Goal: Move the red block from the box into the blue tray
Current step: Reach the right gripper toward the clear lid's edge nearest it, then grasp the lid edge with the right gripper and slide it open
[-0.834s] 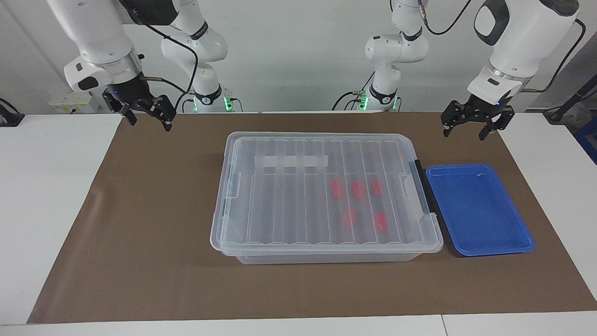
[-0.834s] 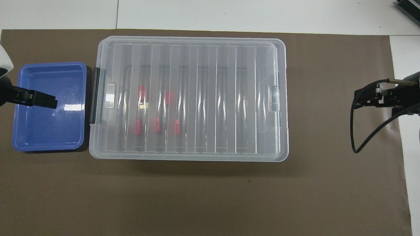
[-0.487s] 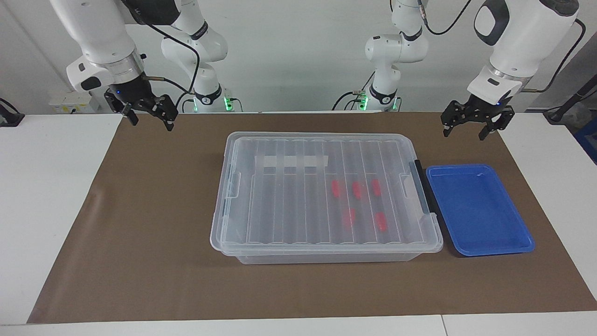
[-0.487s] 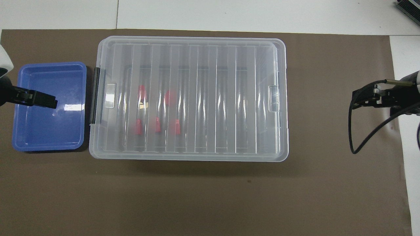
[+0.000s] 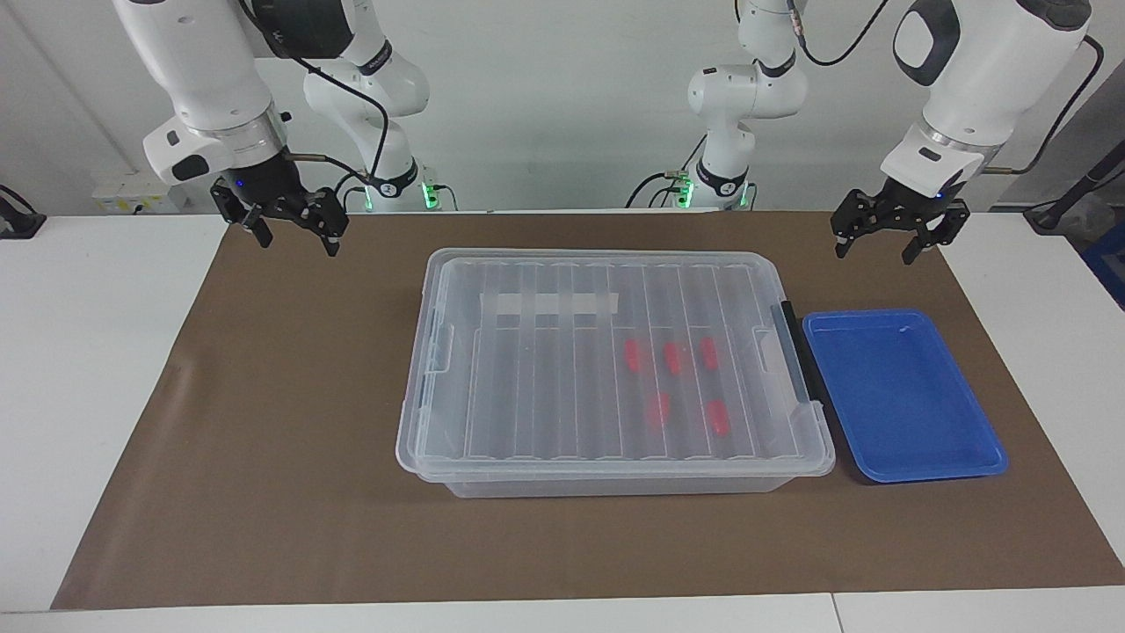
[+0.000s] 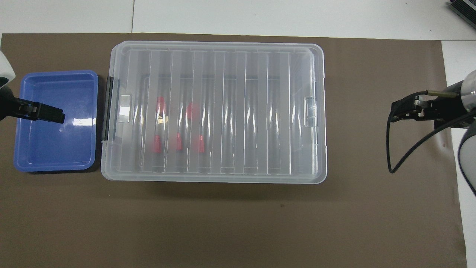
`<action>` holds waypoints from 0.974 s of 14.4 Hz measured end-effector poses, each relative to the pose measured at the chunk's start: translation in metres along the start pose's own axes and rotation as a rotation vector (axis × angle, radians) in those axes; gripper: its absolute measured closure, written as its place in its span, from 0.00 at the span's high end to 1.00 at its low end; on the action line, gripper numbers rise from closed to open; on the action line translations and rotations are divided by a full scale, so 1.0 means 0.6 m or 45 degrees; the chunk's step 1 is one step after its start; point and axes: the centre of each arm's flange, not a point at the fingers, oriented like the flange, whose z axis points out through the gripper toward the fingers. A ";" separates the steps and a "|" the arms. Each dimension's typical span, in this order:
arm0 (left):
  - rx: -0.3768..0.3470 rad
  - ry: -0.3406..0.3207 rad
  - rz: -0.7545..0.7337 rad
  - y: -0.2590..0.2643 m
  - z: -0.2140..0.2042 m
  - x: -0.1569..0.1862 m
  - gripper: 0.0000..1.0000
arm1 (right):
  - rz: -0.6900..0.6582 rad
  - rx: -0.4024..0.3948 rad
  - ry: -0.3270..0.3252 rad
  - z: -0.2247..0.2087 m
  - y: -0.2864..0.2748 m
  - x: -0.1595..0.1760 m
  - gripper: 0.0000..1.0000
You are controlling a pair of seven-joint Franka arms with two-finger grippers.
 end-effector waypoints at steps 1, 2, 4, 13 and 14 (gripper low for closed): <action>0.000 0.000 0.000 0.000 0.000 0.000 1.00 | -0.016 0.006 0.022 0.011 -0.013 0.002 1.00; 0.000 0.000 0.000 0.000 0.000 0.000 1.00 | -0.033 0.014 0.048 0.024 -0.026 0.005 1.00; 0.000 0.000 0.000 0.000 0.000 0.000 1.00 | -0.057 0.026 0.082 0.052 -0.047 0.012 1.00; 0.000 0.000 0.000 0.000 0.000 0.000 1.00 | -0.064 0.076 0.096 0.191 -0.146 0.046 1.00; 0.000 0.000 0.000 0.000 0.000 0.000 1.00 | -0.063 0.076 0.084 0.203 -0.152 0.048 1.00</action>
